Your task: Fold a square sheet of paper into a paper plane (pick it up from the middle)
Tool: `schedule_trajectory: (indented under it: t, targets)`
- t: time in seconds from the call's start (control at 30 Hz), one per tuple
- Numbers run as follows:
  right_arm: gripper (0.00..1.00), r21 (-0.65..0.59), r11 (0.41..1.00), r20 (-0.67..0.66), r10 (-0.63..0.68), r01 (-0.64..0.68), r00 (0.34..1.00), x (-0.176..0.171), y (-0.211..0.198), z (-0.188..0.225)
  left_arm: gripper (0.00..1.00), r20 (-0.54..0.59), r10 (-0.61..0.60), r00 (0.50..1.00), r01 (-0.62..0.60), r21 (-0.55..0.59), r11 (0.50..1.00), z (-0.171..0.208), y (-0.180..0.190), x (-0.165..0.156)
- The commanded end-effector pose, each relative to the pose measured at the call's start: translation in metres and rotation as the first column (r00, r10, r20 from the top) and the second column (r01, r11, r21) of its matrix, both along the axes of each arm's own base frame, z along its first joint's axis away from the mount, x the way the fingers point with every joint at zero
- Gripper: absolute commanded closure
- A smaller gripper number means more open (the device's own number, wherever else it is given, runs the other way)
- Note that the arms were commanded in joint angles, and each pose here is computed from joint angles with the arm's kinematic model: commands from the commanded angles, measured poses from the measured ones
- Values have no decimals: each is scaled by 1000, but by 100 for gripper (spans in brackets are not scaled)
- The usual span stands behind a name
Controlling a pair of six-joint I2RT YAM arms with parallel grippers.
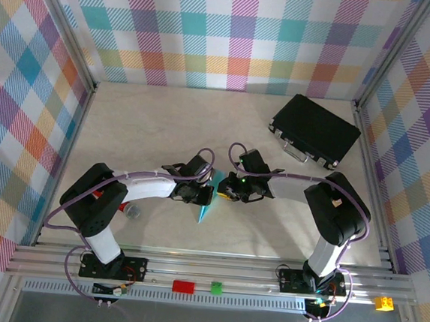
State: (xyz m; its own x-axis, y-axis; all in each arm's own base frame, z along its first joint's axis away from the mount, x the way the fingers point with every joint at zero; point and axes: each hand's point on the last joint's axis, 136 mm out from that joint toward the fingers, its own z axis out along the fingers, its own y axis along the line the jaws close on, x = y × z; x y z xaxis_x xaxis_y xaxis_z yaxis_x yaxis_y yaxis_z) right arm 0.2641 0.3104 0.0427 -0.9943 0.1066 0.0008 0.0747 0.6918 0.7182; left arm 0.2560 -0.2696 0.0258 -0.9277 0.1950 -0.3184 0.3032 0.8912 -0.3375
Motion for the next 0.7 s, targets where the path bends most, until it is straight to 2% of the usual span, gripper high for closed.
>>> schedule_trajectory:
  t: [0.0, 0.13, 0.33, 0.67]
  targets:
    - [76, -10, 1000, 68, 18, -17, 998, 2, -5, 18, 91, 17, 19, 1000, -20, 50, 999, 9, 6, 1]
    - [70, -105, 993, 98, -44, 54, 994, 6, -37, 18, 91, 64, 95, 993, -102, 120, 987, 16, 18, 12]
    - [68, -138, 979, 87, -142, 153, 986, 1, -76, 10, 91, 107, 179, 978, -197, 195, 961, 20, 28, 28]
    - [67, -141, 974, 74, -166, 175, 983, -5, -91, 5, 91, 101, 221, 970, -239, 226, 945, 15, 21, 40]
